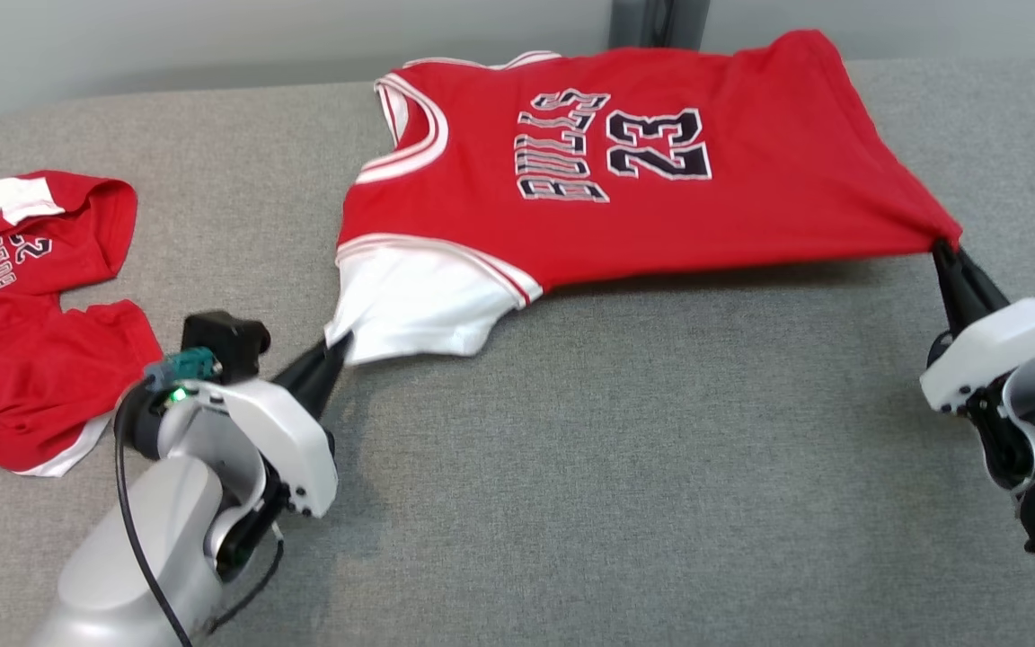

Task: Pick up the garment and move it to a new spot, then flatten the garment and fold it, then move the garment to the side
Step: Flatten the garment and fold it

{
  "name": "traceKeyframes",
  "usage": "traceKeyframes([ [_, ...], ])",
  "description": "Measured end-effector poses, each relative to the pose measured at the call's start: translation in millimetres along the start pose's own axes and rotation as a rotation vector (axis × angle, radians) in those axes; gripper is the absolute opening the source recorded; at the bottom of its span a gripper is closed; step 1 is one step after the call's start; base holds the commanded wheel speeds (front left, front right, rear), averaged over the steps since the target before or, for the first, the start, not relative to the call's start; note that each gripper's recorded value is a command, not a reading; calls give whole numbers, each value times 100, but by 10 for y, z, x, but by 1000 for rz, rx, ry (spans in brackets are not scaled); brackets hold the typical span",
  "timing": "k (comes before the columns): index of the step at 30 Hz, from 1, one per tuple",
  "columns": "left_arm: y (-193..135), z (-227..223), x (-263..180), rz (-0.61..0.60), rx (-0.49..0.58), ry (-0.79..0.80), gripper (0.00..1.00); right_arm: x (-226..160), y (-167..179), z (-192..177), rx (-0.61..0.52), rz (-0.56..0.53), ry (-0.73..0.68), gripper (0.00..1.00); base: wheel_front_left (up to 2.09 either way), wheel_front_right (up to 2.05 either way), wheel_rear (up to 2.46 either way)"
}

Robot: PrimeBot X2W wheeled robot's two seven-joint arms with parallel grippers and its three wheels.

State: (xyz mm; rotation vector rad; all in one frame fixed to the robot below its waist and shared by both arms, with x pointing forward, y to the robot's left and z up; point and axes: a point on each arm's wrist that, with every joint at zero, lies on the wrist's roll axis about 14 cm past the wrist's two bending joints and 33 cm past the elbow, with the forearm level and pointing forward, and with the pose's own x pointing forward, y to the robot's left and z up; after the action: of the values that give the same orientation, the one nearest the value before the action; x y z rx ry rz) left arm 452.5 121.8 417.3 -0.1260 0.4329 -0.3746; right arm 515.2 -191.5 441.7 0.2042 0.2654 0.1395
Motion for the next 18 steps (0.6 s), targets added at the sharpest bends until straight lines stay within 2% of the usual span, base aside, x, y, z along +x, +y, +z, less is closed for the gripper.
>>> traceKeyframes([
  [5,-207,-188,-249,-66,-63,83,0,-196,-16,-160,-39,4,71,0,0,0,0],
  [12,-389,-338,-510,-137,-83,169,0,-415,-100,-321,-66,1,181,0,0,0,0],
  [18,-563,-424,-711,-205,-108,229,0,-644,-151,-483,-46,9,304,0,0,0,0],
])
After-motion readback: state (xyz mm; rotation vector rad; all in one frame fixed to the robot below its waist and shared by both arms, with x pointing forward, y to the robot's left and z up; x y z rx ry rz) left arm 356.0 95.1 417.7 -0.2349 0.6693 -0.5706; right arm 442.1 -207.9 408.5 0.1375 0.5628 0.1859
